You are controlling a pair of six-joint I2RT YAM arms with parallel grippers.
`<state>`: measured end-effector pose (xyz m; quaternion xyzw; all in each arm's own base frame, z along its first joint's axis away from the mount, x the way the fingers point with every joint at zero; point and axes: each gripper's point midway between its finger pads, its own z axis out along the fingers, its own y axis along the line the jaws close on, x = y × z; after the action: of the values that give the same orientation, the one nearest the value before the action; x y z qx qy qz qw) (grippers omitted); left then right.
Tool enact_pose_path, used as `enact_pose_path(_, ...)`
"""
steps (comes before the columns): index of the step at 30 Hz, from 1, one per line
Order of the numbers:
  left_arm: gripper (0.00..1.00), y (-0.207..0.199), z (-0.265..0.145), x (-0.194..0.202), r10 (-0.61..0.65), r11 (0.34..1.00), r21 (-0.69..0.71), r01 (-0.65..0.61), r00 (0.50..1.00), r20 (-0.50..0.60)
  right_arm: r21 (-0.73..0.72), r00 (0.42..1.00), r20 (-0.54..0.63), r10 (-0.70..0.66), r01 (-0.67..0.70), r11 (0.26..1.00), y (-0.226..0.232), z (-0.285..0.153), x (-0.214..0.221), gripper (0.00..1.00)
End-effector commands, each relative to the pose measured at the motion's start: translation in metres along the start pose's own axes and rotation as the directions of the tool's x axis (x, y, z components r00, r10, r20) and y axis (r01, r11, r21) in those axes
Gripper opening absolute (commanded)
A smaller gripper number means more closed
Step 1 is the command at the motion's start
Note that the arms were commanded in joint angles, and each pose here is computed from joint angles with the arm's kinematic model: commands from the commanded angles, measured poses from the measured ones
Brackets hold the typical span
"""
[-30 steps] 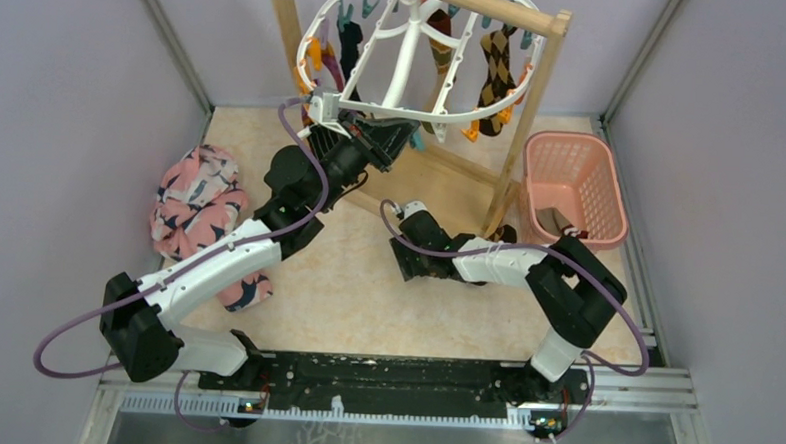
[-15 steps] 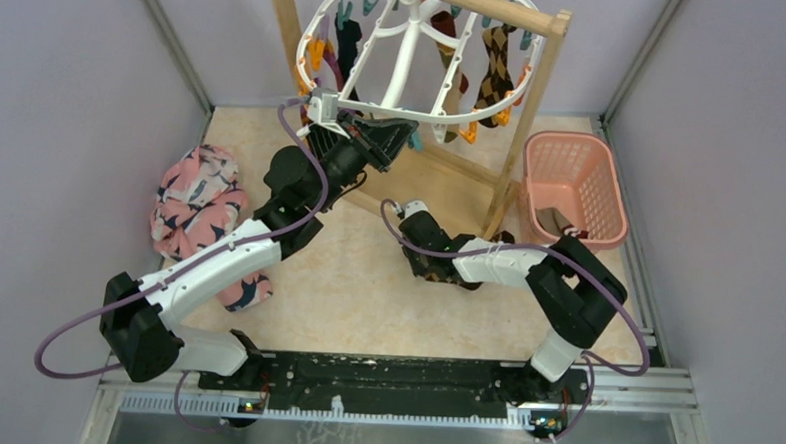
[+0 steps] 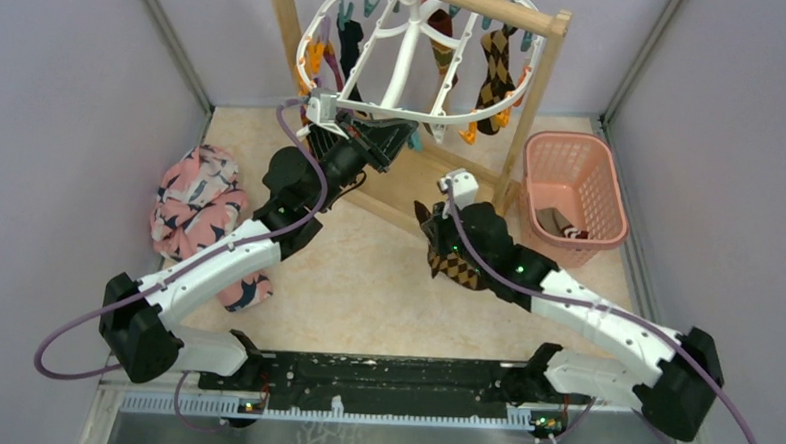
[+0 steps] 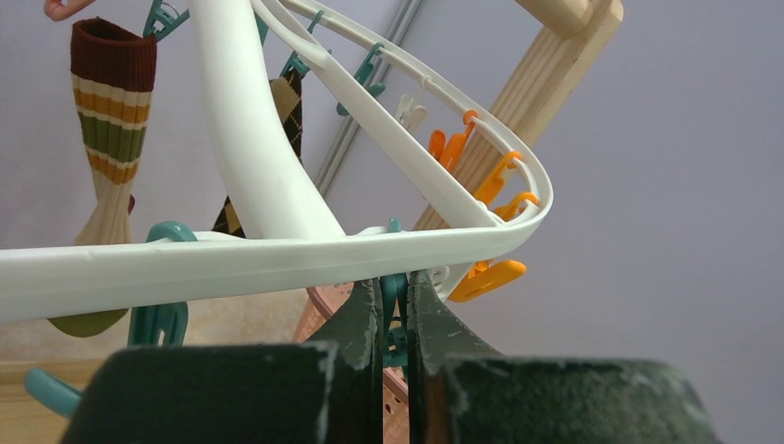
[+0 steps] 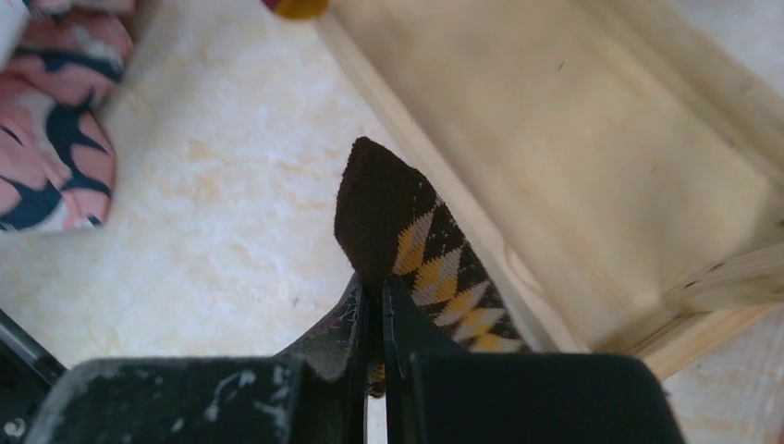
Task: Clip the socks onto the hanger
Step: Pick up the sock at the center of the board, then clamp the sock onto the hanger.
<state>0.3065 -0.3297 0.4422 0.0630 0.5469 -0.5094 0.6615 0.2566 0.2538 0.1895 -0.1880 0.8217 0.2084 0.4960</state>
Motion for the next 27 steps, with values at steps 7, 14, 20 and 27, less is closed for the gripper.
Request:
enact_pose_path(7,0.0,-0.005,-0.002,0.013,-0.037,0.999,0.031,0.039,0.998,-0.05,0.035,0.9,0.434,-0.035,0.022,0.999,-0.011,-0.068,-0.105,0.0)
enact_pose_path(14,0.0,-0.004,0.0,0.018,-0.047,0.998,0.031,0.049,0.997,-0.062,0.01,0.87,0.482,-0.102,0.111,0.994,0.004,-0.071,-0.136,0.0)
enact_pose_path(20,0.0,-0.002,0.001,0.018,-0.043,0.999,0.025,0.045,0.997,-0.061,-0.012,0.847,0.518,-0.116,0.143,0.99,0.015,-0.076,-0.162,0.0)
enact_pose_path(27,0.0,0.001,0.001,0.02,-0.041,0.999,0.017,0.043,0.997,-0.064,-0.026,0.829,0.541,-0.141,0.184,0.983,0.027,-0.079,-0.18,0.0)
